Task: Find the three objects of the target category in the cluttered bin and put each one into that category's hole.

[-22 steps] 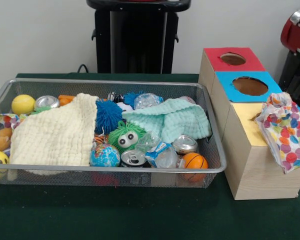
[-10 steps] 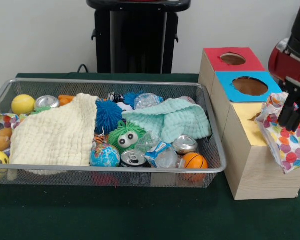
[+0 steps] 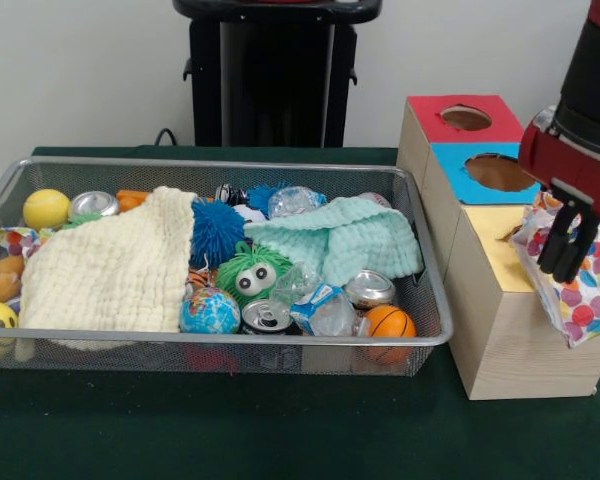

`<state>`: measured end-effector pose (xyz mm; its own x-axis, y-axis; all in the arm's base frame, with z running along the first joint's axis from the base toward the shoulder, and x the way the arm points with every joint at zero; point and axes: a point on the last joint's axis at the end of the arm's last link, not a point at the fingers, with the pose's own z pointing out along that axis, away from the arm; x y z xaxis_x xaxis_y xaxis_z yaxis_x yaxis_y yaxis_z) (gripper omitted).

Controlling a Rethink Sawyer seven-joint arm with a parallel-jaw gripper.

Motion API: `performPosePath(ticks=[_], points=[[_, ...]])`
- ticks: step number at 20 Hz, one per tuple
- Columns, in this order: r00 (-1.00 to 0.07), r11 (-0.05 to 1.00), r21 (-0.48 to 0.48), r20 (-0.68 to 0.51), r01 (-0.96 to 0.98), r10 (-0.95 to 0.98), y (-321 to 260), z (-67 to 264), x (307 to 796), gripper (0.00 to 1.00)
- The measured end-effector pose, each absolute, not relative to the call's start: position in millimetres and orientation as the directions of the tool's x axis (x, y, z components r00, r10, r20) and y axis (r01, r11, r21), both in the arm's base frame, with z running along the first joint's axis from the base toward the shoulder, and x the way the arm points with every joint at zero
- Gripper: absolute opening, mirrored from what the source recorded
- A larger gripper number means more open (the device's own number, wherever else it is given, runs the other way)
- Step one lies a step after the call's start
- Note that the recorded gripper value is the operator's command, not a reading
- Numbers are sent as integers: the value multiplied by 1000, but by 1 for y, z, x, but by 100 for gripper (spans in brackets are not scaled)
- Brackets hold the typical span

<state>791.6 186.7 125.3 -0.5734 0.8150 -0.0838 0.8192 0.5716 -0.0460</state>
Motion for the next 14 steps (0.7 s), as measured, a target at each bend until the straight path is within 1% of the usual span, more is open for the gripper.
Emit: performPosePath(ticks=[4,5,10,14], points=[[-569,565,-75,-61,822,820,189,114,774,0],[-564,559,-85,-51,825,824,189,110,763,0],[-551,545,-113,-33,831,834,189,106,736,0],[-558,551,-125,-26,825,829,197,104,726,0]])
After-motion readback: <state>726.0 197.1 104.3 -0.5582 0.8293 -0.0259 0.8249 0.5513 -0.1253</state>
